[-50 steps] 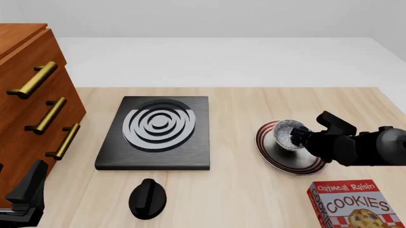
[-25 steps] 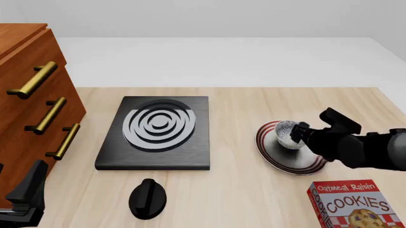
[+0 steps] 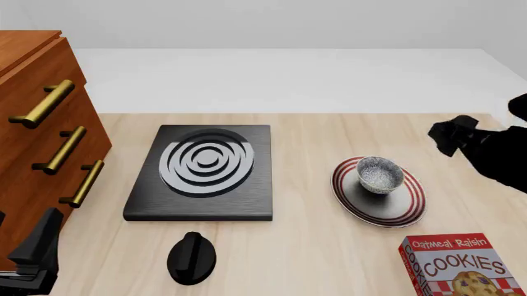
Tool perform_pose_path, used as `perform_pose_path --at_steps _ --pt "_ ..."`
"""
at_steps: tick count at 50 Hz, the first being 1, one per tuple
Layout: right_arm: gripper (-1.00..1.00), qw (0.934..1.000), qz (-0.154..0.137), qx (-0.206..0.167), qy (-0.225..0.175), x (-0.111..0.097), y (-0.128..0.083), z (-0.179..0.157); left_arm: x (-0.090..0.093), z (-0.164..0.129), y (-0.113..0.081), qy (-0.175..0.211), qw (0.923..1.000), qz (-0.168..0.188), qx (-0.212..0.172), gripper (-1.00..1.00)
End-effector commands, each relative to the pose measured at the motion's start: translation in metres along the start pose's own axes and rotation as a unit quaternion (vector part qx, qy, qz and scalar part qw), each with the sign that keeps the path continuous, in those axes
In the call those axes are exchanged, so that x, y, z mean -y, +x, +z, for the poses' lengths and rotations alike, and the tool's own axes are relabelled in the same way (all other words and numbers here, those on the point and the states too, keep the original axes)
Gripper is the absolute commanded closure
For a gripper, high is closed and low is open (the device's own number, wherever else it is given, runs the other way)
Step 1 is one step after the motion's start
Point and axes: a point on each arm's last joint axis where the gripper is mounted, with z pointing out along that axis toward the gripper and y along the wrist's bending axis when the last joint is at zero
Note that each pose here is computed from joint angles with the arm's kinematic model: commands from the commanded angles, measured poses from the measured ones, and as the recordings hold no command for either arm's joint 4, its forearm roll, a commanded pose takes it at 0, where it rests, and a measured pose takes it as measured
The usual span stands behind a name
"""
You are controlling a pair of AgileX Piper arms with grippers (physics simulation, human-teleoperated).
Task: Pick the akita bowl on the ramekin and place it on the plate.
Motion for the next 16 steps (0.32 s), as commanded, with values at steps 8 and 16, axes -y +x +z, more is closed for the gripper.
perform_pose_path --at_steps 8,16 --pt "-1.00 0.9856 -0.068 0.146 -0.052 -0.005 -0.012 -0.183 0.000 0.000 0.000 0.002 1.0000 0.006 0.000 -1.00" --pt "-1.00 0.9721 -0.102 0.197 -0.077 0.007 0.015 -0.234 0.000 0.000 0.000 0.003 1.0000 0.009 -0.001 -1.00"
